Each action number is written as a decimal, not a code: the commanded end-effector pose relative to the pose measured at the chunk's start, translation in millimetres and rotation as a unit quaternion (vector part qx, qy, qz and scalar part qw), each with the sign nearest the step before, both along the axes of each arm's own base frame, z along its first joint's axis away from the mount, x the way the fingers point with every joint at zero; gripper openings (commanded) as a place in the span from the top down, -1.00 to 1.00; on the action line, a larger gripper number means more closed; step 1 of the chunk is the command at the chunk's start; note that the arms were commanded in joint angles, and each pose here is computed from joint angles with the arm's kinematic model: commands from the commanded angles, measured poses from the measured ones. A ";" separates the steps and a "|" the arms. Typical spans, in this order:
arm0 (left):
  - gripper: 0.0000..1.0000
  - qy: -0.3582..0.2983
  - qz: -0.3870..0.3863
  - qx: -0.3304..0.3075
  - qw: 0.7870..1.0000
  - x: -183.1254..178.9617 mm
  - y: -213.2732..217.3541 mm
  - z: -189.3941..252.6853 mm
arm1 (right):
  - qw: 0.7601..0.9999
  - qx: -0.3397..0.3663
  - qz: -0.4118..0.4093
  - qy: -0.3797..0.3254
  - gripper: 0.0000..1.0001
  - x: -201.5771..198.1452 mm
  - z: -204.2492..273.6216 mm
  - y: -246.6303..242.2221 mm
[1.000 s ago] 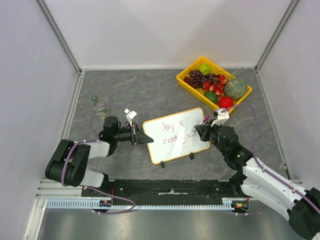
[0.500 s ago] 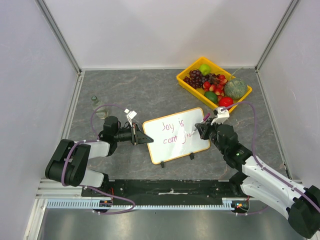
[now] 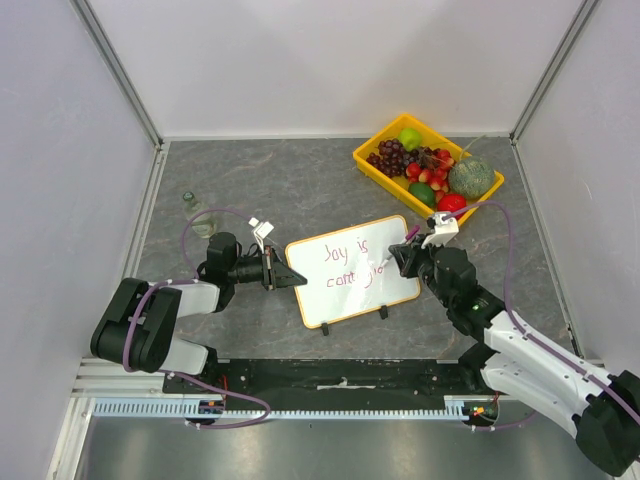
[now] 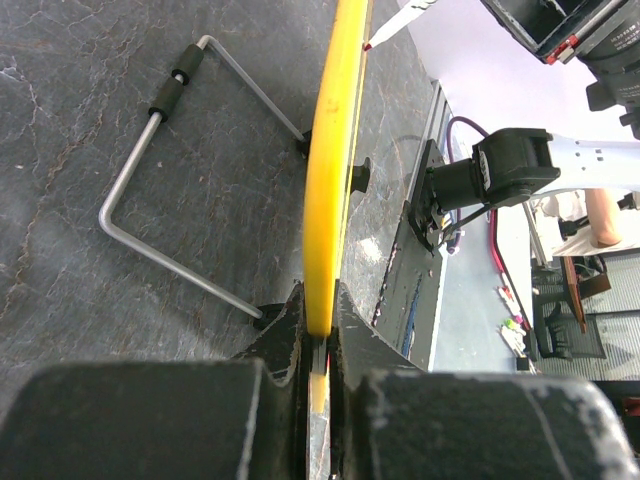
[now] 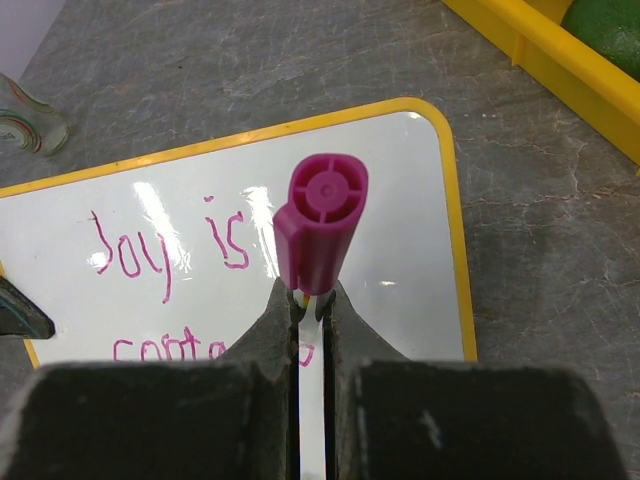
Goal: Write a sentence on the whiteboard
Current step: Write on the whiteboard at the whiteboard stand.
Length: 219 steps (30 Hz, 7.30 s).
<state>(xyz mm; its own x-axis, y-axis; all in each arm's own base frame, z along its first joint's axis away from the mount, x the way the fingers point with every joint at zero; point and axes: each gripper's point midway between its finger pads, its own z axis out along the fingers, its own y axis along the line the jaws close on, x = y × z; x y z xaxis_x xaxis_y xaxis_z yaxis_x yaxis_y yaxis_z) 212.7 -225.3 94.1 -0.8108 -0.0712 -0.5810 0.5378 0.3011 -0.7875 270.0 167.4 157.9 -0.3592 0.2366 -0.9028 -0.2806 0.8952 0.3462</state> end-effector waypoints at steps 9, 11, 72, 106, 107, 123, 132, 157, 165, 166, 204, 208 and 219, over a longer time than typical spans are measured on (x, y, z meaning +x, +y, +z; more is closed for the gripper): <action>0.96 0.003 0.019 0.015 1.000 7.9 1.5 -6.8 | 0.997 0.053 0.016 -0.054 1.00 -5.3 39.3 2.2; 0.96 0.004 0.019 0.015 1.000 8.2 1.5 -6.9 | 0.998 0.044 0.005 -0.049 1.00 -4.0 35.6 -2.8; 0.96 0.006 0.017 0.014 1.000 7.2 1.2 -7.4 | 0.999 0.000 -0.029 -0.018 1.00 6.3 2.1 -14.9; 0.96 0.007 0.017 0.014 1.000 7.8 1.1 -7.7 | 0.998 -0.029 -0.047 -0.007 1.00 2.0 -6.2 -28.3; 0.96 0.007 0.017 0.014 1.000 7.7 1.1 -8.1 | 0.998 -0.029 -0.050 -0.008 1.00 3.5 -4.1 -28.7; 0.96 0.006 0.016 0.013 1.000 7.2 1.1 -7.3 | 0.998 -0.018 -0.054 -0.029 1.00 15.1 20.0 -23.6; 0.96 0.005 0.016 0.013 1.000 7.7 0.9 -7.1 | 0.999 -0.023 -0.041 -0.005 1.00 4.4 -3.2 -24.3; 0.96 0.006 0.017 0.014 1.000 7.4 1.1 -7.4 | 0.999 -0.017 -0.048 -0.003 1.00 -3.0 1.4 -30.6; 0.96 0.006 0.017 0.014 1.000 7.1 1.2 -7.5 | 0.999 -0.001 -0.044 -0.030 1.00 -0.5 31.5 -28.0; 0.96 0.004 0.016 0.013 1.000 7.3 0.8 -6.8 | 0.998 0.000 -0.045 -0.033 1.00 -0.1 34.2 -28.2; 0.96 0.006 0.015 0.013 1.000 6.9 1.1 -7.6 | 0.997 -0.007 -0.065 -0.040 1.00 17.7 37.5 -28.5; 0.96 0.005 0.015 0.013 1.000 7.5 0.9 -7.0 | 0.997 -0.009 -0.070 -0.040 1.00 19.0 36.8 -29.8; 0.96 0.005 0.015 0.013 1.000 7.4 0.9 -6.8 | 0.997 -0.013 -0.064 -0.030 1.00 21.1 26.6 -27.1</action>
